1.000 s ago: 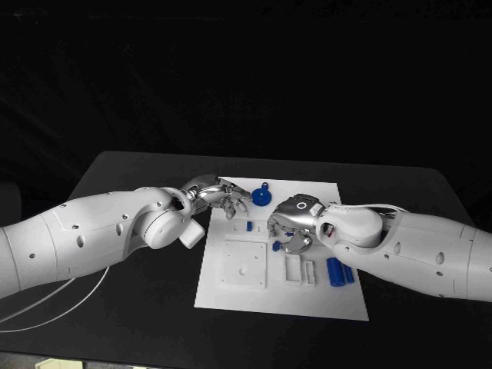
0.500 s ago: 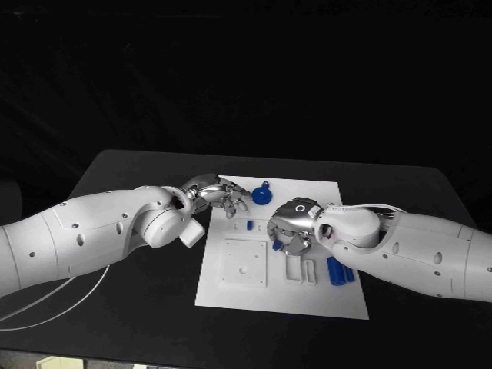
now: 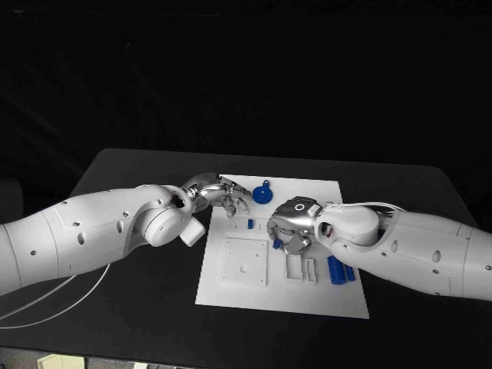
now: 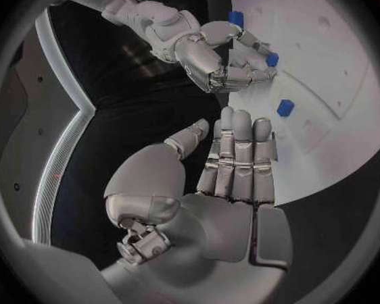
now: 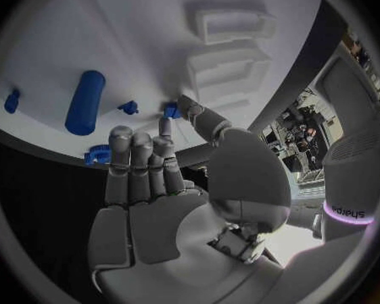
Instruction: Assemble the parts on the task board
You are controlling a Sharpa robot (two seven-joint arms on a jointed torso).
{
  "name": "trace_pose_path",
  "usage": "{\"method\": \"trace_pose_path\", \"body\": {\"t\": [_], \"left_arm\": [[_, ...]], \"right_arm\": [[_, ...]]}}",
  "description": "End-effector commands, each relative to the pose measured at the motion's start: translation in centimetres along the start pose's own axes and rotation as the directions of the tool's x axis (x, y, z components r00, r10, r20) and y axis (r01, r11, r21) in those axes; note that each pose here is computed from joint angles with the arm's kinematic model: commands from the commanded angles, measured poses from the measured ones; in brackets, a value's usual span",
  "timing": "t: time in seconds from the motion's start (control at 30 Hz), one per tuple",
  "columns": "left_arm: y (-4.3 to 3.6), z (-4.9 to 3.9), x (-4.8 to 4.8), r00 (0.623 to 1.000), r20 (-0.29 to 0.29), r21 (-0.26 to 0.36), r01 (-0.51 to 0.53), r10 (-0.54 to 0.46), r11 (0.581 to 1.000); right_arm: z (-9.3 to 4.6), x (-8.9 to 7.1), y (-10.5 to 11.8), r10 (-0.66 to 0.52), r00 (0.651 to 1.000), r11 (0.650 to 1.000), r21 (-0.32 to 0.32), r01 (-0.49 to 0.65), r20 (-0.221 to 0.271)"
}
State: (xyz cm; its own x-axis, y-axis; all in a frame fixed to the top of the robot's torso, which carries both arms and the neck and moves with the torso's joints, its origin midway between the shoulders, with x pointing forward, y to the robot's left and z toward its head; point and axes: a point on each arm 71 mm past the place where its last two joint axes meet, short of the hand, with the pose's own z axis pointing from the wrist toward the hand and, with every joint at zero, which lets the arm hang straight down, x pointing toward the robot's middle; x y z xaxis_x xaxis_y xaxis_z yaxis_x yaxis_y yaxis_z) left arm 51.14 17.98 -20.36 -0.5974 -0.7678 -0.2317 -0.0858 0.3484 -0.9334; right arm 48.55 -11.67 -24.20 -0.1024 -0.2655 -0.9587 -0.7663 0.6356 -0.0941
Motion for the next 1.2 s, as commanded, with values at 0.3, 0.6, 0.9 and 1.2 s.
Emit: {"method": "trace_pose_path", "body": {"t": [0.3, 0.6, 0.9, 1.2], "left_arm": [[-0.11, 0.02, 0.16, 1.0, -0.014, 0.004, 0.005, -0.005, 1.0], [-0.1, -0.01, 0.18, 1.0, -0.014, 0.002, 0.005, -0.005, 1.0], [-0.09, 0.02, 0.19, 1.0, -0.015, 0.001, 0.005, -0.005, 1.0], [-0.1, 0.03, 0.2, 1.0, -0.014, 0.001, 0.005, -0.005, 1.0]], "right_arm": [[0.06, 1.29, 0.27, -0.025, 0.996, 1.0, 0.004, 0.026, -0.088], [0.08, 1.27, 0.03, -0.041, 0.996, 0.999, 0.026, 0.044, -0.085], [0.16, 0.6, 0.25, -0.058, 0.998, 0.998, 0.022, 0.058, 0.003], [-0.03, 0.37, 0.25, -0.052, 0.998, 0.998, 0.029, 0.051, 0.042]]}}
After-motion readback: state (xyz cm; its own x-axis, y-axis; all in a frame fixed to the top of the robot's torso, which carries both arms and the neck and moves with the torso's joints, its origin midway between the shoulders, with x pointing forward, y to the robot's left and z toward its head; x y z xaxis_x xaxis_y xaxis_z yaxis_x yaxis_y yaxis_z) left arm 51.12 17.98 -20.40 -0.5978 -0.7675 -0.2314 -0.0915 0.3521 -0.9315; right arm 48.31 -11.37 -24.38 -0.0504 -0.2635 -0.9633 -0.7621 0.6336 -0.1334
